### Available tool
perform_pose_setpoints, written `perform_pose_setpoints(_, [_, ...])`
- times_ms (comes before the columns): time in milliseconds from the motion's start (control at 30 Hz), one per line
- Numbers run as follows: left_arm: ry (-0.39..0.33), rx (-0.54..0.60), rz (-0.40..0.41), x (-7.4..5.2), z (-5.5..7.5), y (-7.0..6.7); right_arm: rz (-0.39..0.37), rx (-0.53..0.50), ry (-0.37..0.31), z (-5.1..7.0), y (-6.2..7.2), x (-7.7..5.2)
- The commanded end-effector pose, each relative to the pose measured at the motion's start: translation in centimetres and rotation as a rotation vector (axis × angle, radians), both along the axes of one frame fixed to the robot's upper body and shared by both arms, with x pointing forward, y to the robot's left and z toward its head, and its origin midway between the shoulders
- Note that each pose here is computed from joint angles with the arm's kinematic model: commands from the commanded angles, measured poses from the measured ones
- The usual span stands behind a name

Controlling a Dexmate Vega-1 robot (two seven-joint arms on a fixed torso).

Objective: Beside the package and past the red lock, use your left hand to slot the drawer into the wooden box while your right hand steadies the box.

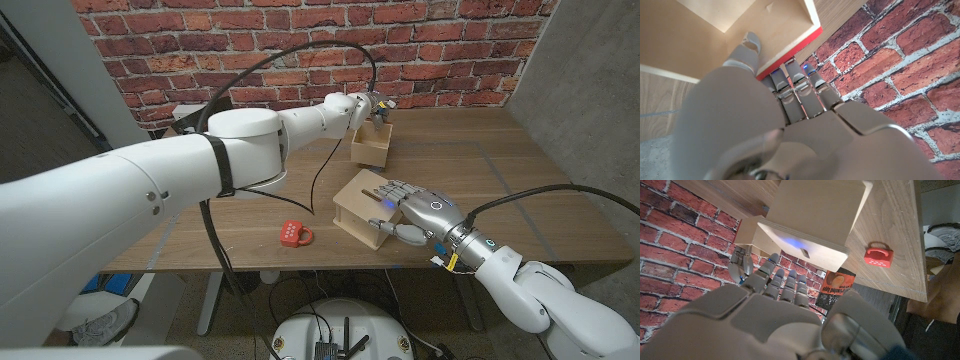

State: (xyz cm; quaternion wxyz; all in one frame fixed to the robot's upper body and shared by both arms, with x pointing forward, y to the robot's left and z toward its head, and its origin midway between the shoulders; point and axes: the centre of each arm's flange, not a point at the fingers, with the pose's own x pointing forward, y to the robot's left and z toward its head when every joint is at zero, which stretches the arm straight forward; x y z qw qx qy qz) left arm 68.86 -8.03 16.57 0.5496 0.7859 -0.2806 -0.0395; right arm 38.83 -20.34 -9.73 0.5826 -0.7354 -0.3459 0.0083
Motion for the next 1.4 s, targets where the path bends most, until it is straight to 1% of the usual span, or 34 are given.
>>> perform_pose_setpoints(33, [0.033,-0.029,-0.019,-0.3,-0.7,-1.1,-0.006,-0.013,-0.020,0.3,0.5,0.6])
perform_pose_setpoints(500, [0.055,-0.008,-0.074,-0.8,-1.6,-2.2,-0.023,-0.026,-0.044,0.1,0.8,0.4])
perform_pose_setpoints(600, [0.050,0.011,-0.089,-1.0,-1.7,-2.5,-0.025,-0.025,-0.044,0.1,0.9,0.4])
perform_pose_setpoints(733, [0.057,0.000,-0.107,-1.2,-1.6,-2.7,-0.026,-0.026,-0.046,0.0,1.0,0.4])
perform_pose_setpoints(1133, [0.059,0.049,-0.199,-2.0,-2.1,-3.9,-0.031,-0.033,-0.055,0.0,1.1,0.1])
perform_pose_setpoints(1400, [0.063,0.081,-0.261,-2.5,-2.5,-4.2,-0.040,-0.030,-0.057,-0.1,1.2,0.1])
